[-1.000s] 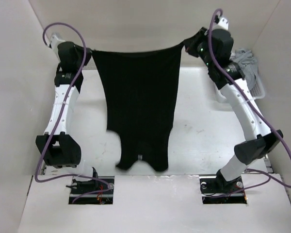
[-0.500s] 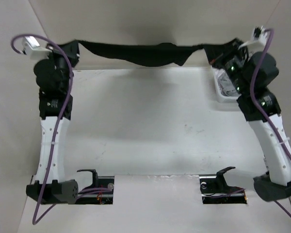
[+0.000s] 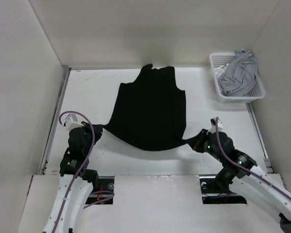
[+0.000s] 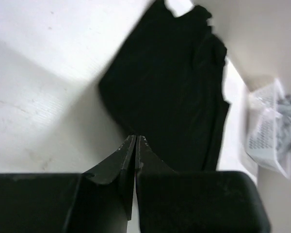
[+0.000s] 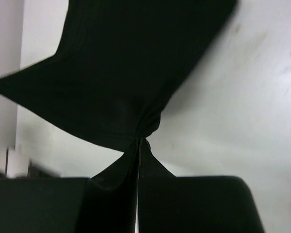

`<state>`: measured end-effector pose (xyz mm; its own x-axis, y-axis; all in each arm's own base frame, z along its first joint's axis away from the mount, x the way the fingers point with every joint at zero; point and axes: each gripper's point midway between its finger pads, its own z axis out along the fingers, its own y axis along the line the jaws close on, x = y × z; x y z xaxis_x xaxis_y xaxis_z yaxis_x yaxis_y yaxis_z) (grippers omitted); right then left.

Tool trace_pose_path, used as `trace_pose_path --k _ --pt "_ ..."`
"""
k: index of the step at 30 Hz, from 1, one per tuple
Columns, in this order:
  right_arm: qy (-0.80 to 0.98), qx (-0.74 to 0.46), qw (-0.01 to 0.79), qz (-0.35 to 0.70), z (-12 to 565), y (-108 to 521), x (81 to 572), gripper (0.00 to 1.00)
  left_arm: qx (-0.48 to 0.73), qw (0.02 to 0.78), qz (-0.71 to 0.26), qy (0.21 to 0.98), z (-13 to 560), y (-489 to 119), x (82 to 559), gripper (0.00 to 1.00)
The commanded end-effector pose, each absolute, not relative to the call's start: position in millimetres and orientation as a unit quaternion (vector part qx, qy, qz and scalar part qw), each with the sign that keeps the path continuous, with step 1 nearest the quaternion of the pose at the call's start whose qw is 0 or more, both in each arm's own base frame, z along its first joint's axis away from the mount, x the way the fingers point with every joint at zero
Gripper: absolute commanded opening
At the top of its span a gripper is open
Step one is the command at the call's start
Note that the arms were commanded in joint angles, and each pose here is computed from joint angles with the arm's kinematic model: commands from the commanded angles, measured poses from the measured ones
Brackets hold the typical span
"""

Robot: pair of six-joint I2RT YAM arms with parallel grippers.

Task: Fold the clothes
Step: Flatten the tank top out, then fold the tank top

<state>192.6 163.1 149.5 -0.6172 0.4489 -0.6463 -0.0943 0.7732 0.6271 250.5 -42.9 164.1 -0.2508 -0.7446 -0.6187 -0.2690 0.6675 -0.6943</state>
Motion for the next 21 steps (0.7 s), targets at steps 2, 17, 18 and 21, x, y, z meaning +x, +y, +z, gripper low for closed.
trace_pose_path --k 2,17,18,21 --pt "0.849 0.118 0.369 0.361 141.6 171.4 148.2 0.00 -0.328 0.480 -0.261 0.771 167.4 -57.0 207.6 0.00" --pt "0.883 0.080 0.329 0.325 129.7 202.9 114.9 0.00 -0.366 0.486 -0.240 0.757 176.6 -42.6 196.4 0.00" --pt "0.875 0.085 0.357 0.316 137.8 202.2 137.3 0.00 -0.372 0.492 -0.248 0.747 179.6 -45.1 213.2 0.00" --pt "0.834 0.112 0.435 0.320 175.3 197.0 209.8 0.00 -0.382 0.527 -0.279 0.706 210.6 -53.0 272.2 0.00"
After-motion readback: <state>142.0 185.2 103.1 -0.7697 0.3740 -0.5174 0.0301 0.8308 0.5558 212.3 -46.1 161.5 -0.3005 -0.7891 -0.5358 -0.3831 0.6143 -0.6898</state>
